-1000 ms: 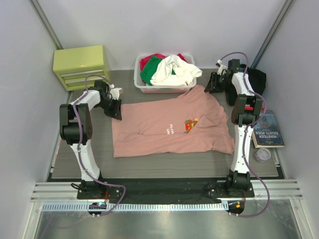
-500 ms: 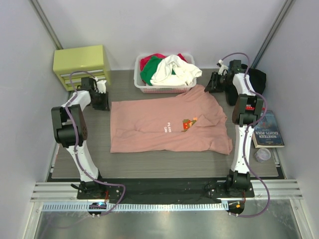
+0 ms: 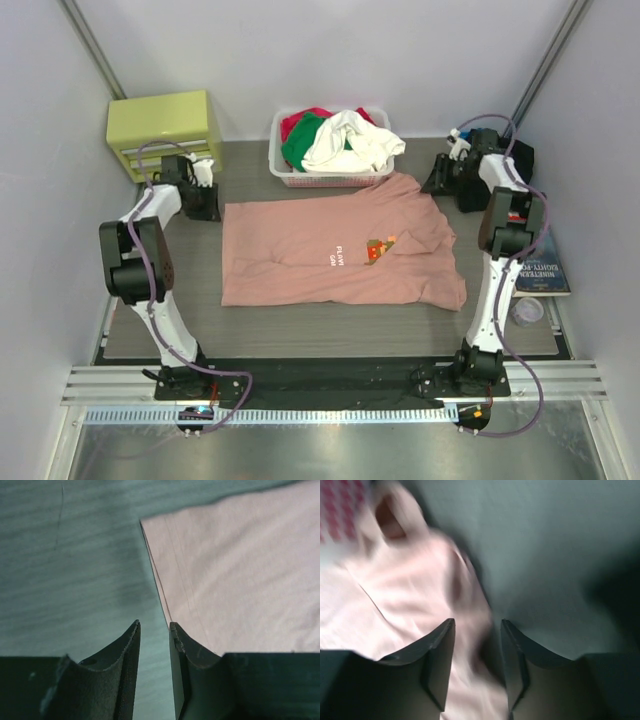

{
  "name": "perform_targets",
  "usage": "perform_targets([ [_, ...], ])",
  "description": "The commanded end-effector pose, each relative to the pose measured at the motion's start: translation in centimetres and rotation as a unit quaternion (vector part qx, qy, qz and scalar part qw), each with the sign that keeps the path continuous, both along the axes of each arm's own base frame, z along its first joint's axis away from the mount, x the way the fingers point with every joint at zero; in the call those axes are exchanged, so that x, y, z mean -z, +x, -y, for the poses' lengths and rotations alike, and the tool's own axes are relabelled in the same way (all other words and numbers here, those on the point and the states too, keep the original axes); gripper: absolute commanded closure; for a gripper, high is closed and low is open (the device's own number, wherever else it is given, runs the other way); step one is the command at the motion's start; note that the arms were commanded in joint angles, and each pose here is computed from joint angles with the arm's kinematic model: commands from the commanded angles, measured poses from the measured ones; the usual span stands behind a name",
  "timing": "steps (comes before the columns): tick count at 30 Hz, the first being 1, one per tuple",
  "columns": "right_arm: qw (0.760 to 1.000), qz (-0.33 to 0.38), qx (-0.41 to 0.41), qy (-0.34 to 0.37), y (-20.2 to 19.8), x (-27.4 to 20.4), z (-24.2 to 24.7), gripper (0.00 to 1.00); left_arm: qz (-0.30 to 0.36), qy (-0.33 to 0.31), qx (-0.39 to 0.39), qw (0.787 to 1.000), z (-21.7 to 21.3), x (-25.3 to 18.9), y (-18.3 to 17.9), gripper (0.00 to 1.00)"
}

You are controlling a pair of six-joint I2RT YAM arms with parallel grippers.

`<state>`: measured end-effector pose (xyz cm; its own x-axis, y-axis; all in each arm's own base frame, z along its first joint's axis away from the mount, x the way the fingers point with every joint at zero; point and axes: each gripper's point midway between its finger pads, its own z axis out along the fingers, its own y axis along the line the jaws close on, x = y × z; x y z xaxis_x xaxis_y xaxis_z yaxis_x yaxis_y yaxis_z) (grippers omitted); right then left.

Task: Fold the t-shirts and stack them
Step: Fold the other side of the tshirt into a rectangle

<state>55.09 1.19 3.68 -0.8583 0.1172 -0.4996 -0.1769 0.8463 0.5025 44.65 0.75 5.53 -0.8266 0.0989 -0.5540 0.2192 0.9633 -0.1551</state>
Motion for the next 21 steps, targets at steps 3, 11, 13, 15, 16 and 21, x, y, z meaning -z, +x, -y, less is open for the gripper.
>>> perform_targets([
  [3,0.989,0.059,0.011,-0.135,-9.1,-8.9,7.1,0.46,0.059,-0.021,0.02,0.998,0.8,-4.4,-3.6,0.69],
  [11,0.987,0.005,-0.06,-0.15,-22.7,-12.8,3.9,0.43,0.049,-0.041,0.015,0.998,1.7,-4.5,-5.8,0.69],
  [13,0.989,0.006,-0.071,-0.131,-23.7,-13.2,3.0,0.43,0.047,-0.053,0.018,0.997,2.1,-4.4,-6.0,0.68],
  [15,0.99,0.002,-0.075,-0.123,-24.7,-12.9,2.4,0.46,0.045,-0.06,0.015,0.997,2.4,-4.4,-6.2,0.7],
  [16,0.99,-0.011,-0.074,-0.118,-25.3,-12.1,2.2,0.57,0.045,-0.064,0.015,0.997,2.5,-4.5,-6.2,0.73],
  [21,0.99,-0.031,-0.065,-0.118,-25.6,-9.1,2.4,0.56,0.04,-0.053,0.011,0.998,2.5,-4.0,-6.7,0.73],
])
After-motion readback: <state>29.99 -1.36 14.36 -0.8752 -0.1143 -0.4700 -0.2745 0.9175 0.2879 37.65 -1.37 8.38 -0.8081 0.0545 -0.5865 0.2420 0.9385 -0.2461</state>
